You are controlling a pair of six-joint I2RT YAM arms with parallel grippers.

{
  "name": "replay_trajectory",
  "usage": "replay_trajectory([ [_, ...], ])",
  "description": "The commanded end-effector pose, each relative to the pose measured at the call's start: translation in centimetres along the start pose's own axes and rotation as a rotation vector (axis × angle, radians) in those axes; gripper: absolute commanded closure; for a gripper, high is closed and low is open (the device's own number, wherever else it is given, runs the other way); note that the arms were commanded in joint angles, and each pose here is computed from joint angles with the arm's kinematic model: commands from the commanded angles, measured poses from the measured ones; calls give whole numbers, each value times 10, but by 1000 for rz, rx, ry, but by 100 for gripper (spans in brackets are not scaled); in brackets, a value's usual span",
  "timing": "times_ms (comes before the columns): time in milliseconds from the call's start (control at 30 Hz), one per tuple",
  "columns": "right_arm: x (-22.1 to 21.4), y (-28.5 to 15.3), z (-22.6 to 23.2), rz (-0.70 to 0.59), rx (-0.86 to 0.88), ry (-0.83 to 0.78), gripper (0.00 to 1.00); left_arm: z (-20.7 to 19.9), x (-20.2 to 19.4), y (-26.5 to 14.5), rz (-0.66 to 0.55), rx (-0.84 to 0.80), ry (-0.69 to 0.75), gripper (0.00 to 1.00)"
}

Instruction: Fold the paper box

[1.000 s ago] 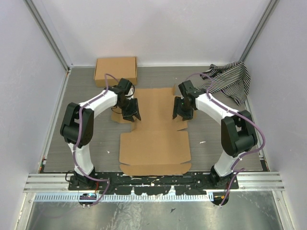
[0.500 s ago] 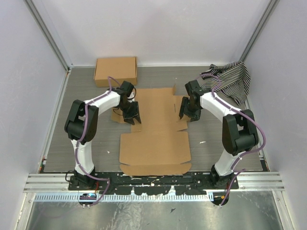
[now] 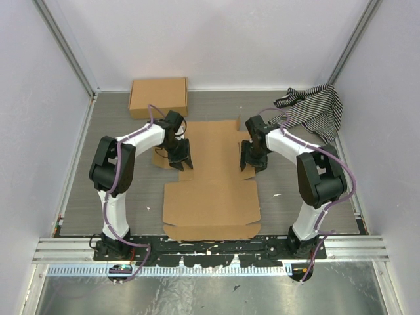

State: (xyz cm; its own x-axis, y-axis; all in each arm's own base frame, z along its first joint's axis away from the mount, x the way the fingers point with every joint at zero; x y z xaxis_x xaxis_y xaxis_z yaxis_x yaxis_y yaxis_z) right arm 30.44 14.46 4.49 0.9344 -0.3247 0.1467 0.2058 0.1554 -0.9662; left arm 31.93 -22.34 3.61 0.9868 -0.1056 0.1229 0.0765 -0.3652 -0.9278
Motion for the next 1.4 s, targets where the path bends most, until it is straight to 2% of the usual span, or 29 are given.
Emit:
replay_trajectory([
  [0,9,-33,47,-78,129,-80,43,3,0,7,17,13,17,51],
  [267,-3,-23,77,-58,151,-124,43,4,-1,4,17,20,21,51],
  [533,-22,31,79,46,107,-136,44,3,0,8,23,19,16,51],
  [633,-20,36,80,45,99,-137,45,2,4,5,20,23,21,51],
  [800,6,1,91,-71,99,-153,44,-3,27,-22,-24,62,69,50],
  [967,51,-55,98,-262,67,-152,44,-1,82,-69,-158,130,91,49],
  [1100,90,-91,93,-386,69,-106,44,18,128,-94,-270,185,40,48],
  [1200,116,-99,82,-420,74,-70,44,32,154,-96,-304,209,1,49],
  [1367,143,-96,69,-418,94,-54,44,43,183,-77,-314,240,-13,49],
])
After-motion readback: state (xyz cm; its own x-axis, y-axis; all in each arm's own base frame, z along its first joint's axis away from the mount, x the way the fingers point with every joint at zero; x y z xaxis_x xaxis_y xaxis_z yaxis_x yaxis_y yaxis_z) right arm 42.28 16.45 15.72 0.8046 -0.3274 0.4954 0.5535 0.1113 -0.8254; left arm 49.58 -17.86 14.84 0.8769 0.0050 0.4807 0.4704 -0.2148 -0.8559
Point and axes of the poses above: each gripper's point midway between its finger pads, its own y axis out along the fingers, its own z axis along the line the jaws close on, x = y × z, the point moved 1 cm from there along -y, back along the fingers, and after that the axes turned 12 degrees about y, right-handed, at the moved point
